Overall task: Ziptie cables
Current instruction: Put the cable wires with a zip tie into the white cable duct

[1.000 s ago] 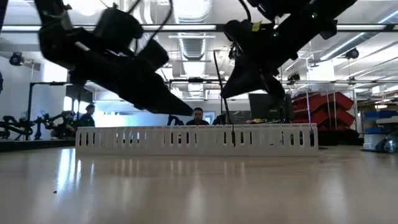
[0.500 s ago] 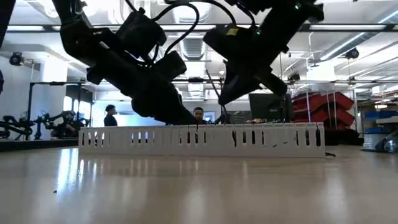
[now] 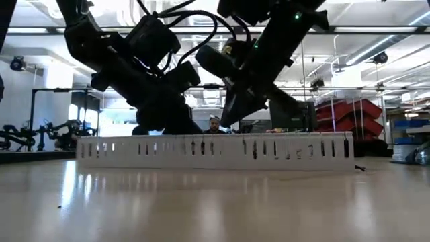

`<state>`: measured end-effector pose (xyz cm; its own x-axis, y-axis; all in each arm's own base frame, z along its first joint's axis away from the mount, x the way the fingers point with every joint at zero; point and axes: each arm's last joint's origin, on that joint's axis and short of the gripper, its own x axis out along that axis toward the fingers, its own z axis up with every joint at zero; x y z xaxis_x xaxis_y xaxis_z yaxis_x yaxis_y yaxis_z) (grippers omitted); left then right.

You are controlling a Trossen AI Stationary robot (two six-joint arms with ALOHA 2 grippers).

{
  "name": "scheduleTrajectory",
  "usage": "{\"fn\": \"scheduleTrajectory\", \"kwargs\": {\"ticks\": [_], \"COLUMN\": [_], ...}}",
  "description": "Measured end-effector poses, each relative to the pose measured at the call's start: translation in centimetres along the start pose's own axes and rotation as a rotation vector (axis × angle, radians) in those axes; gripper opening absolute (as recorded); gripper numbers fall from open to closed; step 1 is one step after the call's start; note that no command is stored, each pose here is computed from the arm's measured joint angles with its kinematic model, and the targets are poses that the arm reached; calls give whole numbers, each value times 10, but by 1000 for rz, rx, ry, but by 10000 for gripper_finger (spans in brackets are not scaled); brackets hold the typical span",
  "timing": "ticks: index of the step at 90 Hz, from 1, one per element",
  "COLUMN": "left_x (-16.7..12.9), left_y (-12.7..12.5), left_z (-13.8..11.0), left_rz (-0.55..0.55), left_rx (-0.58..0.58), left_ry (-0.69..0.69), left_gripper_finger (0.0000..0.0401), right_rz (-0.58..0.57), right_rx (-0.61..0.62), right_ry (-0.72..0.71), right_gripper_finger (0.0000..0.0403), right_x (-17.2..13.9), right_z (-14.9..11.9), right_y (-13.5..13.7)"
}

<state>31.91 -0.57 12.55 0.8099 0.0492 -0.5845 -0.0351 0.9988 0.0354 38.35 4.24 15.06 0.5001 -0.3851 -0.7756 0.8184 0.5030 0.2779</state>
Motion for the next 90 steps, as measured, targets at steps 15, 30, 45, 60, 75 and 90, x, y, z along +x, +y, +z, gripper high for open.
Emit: {"fn": "scheduleTrajectory", "kwargs": {"ticks": [15, 30, 45, 60, 75, 90], "left_x": [0, 0, -2, -3, -5, -7], "left_y": [0, 1, 3, 3, 3, 4], "left_z": [2, 3, 2, 4, 7, 10], "left_rz": [3, 6, 74, 81, 83, 85], "left_rx": [-28, -31, -30, -32, -40, -40], "left_ry": [0, -3, 7, -1, -21, -32], "left_gripper_finger": [2, 1, 1, 1, 0, 0], "right_rz": [10, -13, -17, -11, -6, 8], "right_rx": [9, -30, -115, -151, -151, -162], "right_ry": [2, 21, -9, -4, -6, 17], "right_gripper_finger": [0, 0, 0, 0, 0, 0], "right_x": [-3, -3, -7, -7, -7, -7], "right_z": [3, -1, -6, -11, -11, -12], "right_y": [2, 0, 3, 5, 5, 6]}}
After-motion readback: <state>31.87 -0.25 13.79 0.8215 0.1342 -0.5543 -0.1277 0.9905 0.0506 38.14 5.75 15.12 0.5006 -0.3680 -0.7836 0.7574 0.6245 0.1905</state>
